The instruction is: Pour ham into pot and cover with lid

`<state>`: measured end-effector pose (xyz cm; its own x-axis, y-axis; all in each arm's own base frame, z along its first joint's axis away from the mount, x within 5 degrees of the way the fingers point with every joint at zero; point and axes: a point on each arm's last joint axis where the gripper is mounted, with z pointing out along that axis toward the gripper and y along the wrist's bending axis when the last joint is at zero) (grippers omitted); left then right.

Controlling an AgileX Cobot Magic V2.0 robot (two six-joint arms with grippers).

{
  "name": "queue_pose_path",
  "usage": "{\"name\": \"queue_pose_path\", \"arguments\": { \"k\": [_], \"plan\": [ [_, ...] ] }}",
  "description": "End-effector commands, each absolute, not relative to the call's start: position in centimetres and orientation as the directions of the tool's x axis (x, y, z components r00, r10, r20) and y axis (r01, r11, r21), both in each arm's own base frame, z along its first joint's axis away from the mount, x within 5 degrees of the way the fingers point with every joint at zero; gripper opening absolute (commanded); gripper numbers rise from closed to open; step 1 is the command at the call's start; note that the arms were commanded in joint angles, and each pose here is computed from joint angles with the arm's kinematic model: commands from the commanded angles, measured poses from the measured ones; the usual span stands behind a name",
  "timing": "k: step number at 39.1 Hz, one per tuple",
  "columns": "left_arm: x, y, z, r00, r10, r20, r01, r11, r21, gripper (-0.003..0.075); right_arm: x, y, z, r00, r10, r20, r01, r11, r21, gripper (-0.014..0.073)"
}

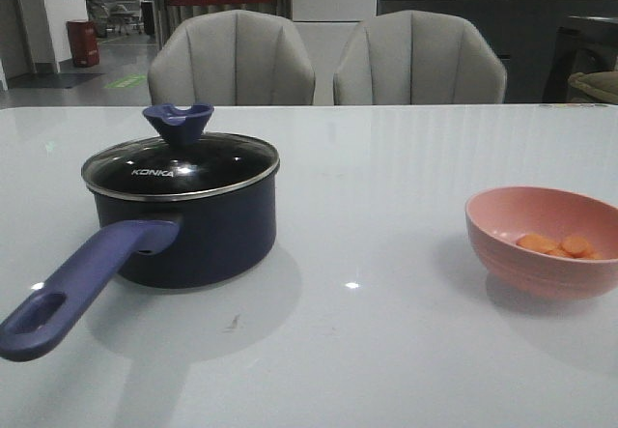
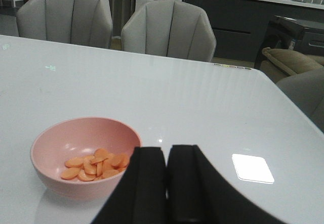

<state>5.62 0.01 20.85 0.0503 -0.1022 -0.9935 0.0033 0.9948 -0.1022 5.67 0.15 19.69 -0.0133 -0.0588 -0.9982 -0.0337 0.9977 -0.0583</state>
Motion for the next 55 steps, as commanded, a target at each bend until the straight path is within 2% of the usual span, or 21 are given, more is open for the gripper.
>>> {"name": "queue_pose_path", "arguments": {
  "k": [1,33,40,45,50,55],
  "plan": [
    [5.5,0.0,21.0,0.125,-0.113,-0.986,0.014,0.994,-0.112,0.0133,5.5,0.2,20.7,0.087,-0.067,-0.994,-0.029,0.997,-0.070,0.0143],
    [5.5,0.0,21.0,0.134,-0.113,-0.985,0.015,0.994,-0.112,0.0133,5.5,0.2,20.7,0.087,-0.067,-0.994,-0.029,0.997,-0.070,0.0143],
    [5.2,0.1,22.4,0.283,-0.114,-0.952,0.026,0.993,-0.112,0.0133,5.5,0.2,20.7,0.087,-0.067,-0.994,-0.029,0.997,-0.070,0.0143],
    [4.6,0.6,24.0,0.444,-0.228,-0.867,0.049,0.972,-0.231,0.0133,5.5,0.2,20.7,0.087,-0.067,-0.994,-0.029,0.997,-0.070,0.0143],
    [4.3,0.5,25.5,0.445,-0.249,-0.860,0.061,0.967,-0.248,0.0133,5.5,0.2,20.7,0.087,-0.067,-0.994,-0.029,0.997,-0.070,0.0143],
    [4.5,0.2,27.0,0.344,-0.246,-0.906,0.062,0.969,-0.239,0.0133,5.5,0.2,20.7,0.087,-0.067,-0.994,-0.029,0.997,-0.070,0.0143]
  ]
}}
